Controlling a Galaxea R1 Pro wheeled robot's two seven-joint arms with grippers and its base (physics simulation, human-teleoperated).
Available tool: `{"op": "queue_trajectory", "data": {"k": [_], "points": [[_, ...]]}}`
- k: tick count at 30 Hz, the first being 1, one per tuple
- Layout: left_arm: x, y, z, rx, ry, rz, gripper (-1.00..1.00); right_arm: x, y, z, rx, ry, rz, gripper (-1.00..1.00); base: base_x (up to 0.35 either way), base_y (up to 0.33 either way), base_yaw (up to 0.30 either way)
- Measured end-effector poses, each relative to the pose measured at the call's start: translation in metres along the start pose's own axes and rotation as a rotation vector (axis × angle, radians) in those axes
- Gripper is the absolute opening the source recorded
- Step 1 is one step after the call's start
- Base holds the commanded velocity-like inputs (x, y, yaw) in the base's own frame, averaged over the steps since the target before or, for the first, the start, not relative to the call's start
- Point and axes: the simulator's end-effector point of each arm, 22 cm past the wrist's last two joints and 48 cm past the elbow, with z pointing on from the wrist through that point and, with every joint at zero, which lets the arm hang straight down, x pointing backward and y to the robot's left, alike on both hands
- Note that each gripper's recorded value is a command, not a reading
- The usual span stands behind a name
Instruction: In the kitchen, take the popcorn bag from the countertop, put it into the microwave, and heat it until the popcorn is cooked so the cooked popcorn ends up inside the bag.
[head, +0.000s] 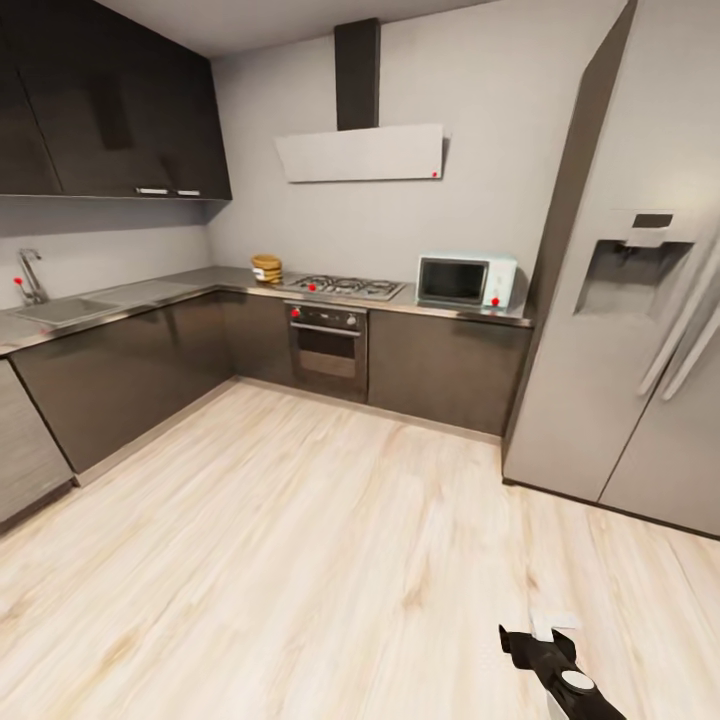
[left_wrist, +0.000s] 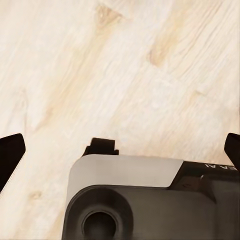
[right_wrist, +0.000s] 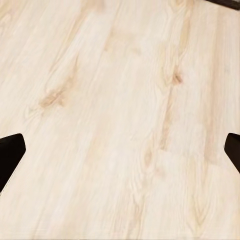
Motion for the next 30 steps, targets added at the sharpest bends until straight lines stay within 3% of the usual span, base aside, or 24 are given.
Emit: {"op": "queue_trajectory", "data": {"k": [15, 30], "points": [[0.0002, -0.0007, 0.0000, 0.001, 0.000, 0.000, 1.00, 0.0007, 0.0003, -0.0002, -0.001, 0.001, 0.000, 1.00, 0.348, 0.000, -0.003], [-0.0041, -0.0017, -0.0003, 0.003, -0.010, 0.001, 1.00, -0.0063, -0.0006, -0.0015, 0.001, -0.013, 0.002, 1.00, 0.348, 0.000, -0.192]]}}
